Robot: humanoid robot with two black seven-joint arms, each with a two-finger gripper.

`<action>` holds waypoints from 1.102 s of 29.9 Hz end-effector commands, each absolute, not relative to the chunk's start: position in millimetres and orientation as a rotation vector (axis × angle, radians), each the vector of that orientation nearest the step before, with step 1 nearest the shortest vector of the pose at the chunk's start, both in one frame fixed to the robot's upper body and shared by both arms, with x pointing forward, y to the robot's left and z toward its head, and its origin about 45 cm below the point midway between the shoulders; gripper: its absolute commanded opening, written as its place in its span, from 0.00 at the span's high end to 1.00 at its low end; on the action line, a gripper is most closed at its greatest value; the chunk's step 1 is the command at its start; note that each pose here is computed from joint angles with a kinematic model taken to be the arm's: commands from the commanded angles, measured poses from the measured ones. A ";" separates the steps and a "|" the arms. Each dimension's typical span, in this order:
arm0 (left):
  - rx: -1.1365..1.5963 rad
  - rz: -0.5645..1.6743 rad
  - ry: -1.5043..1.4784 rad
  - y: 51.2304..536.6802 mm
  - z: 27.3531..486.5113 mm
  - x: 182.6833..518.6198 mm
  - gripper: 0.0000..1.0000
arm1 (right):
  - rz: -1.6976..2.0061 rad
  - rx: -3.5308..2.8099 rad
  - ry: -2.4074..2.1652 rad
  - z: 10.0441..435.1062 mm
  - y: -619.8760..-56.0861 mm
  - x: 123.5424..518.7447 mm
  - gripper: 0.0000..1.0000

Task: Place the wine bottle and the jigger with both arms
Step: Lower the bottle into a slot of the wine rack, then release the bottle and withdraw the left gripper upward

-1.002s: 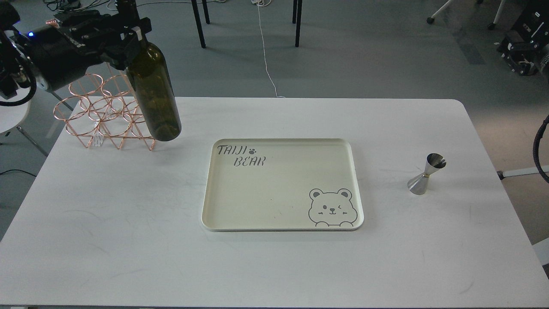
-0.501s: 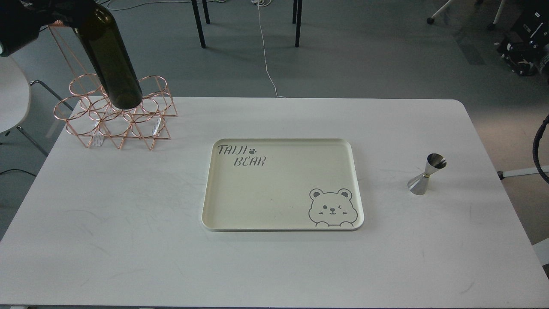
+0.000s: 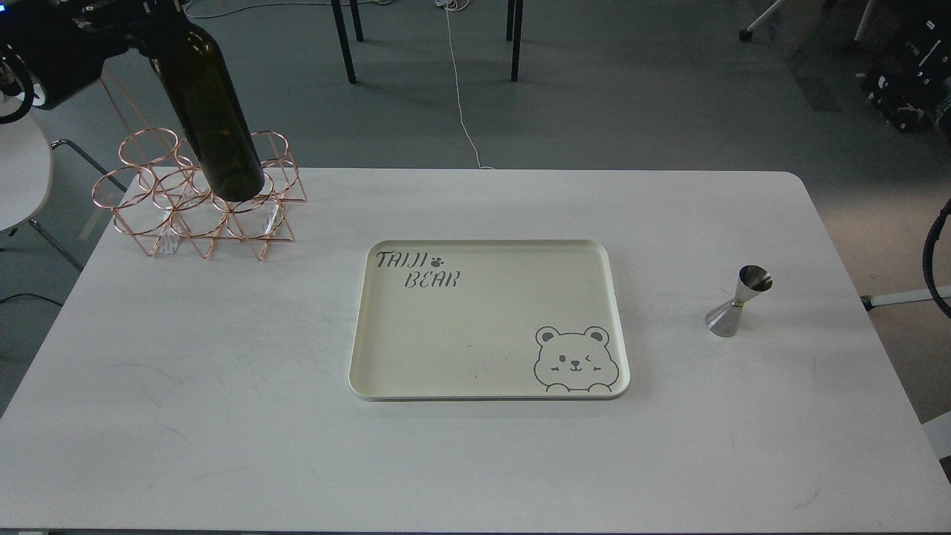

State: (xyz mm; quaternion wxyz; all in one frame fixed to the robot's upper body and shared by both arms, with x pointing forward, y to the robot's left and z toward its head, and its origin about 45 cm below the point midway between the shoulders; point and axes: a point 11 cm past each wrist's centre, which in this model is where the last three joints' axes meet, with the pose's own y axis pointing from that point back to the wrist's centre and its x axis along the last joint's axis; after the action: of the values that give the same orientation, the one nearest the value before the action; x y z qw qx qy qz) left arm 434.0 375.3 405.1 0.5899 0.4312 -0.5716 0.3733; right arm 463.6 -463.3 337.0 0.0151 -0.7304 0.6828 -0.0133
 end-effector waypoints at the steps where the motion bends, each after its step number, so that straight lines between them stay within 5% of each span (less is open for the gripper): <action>1: 1.005 0.874 -1.318 375.8 400.4 437.3 0.84 | -0.041 -2.272 2.126 337.1 -463.7 463.4 0.01; 18: 1.046 0.856 -1.261 378.3 372.7 443.7 0.83 | -0.041 -2.272 2.126 337.2 -463.7 463.4 0.01; 33: 1.076 0.808 -1.209 374.4 334.5 445.0 0.72 | -0.039 -2.277 2.119 336.9 -462.2 463.7 0.01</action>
State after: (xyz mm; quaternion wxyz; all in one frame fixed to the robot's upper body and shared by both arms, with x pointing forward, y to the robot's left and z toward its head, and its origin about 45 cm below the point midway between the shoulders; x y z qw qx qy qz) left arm 443.4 375.1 339.2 0.6138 0.4679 -0.5318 0.3485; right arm 463.5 -462.8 337.3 0.0153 -0.7318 0.6813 -0.0133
